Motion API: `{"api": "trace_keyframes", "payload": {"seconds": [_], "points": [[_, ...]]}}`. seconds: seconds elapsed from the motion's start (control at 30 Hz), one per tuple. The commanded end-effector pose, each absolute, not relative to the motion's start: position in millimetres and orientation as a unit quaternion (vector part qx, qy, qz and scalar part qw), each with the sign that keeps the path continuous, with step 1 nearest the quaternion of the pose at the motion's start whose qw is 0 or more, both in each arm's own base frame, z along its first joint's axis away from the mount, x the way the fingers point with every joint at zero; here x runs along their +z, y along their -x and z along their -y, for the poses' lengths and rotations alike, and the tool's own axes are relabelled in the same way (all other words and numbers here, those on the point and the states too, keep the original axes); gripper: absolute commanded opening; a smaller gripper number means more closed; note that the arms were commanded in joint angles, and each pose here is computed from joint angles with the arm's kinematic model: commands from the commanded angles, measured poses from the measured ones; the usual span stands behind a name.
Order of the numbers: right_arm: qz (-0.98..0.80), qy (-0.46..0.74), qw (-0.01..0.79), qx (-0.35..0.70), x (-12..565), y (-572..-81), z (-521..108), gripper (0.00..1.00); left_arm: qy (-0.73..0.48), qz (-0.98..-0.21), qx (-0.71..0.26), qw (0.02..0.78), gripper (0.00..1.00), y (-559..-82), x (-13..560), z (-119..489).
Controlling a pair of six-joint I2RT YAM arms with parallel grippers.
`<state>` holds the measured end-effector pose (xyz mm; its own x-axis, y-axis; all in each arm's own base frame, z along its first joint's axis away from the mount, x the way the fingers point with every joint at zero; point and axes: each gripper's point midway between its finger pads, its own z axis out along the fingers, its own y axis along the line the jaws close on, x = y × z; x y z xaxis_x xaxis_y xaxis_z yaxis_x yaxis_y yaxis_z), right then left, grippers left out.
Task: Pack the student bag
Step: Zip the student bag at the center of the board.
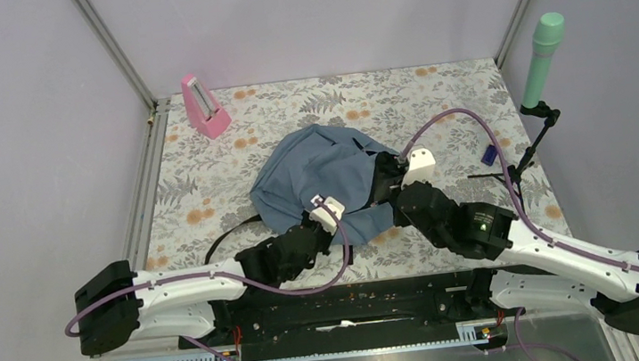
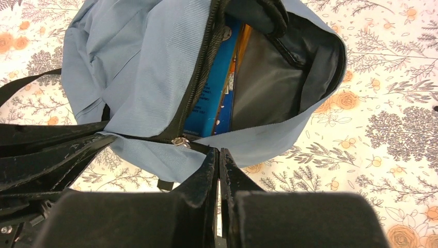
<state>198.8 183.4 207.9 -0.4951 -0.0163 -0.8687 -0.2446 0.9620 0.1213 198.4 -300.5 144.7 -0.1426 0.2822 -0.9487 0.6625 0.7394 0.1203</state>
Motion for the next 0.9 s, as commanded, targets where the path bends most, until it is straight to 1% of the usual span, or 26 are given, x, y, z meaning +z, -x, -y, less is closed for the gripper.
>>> {"api": "trace_keyframes", "payload": {"seconds": [0.0,0.43,0.63,0.87], "points": [[-0.838,0.025,0.541,0.069,231,-225,-157,0.0,-0.27,-0.767,-0.064,0.578,0.0,-216,129,247],[-0.836,-0.002,0.546,0.044,234,-246,-128,0.0,-0.241,-0.777,-0.046,0.58,0.0,-216,126,228],[-0.843,-0.009,0.534,0.064,221,-258,-135,0.0,-0.237,-0.78,-0.052,0.577,0.0,-212,125,223],[-0.849,-0.017,0.527,0.043,210,-279,-129,0.0,-0.225,-0.786,-0.062,0.573,0.0,-209,127,220]]}}
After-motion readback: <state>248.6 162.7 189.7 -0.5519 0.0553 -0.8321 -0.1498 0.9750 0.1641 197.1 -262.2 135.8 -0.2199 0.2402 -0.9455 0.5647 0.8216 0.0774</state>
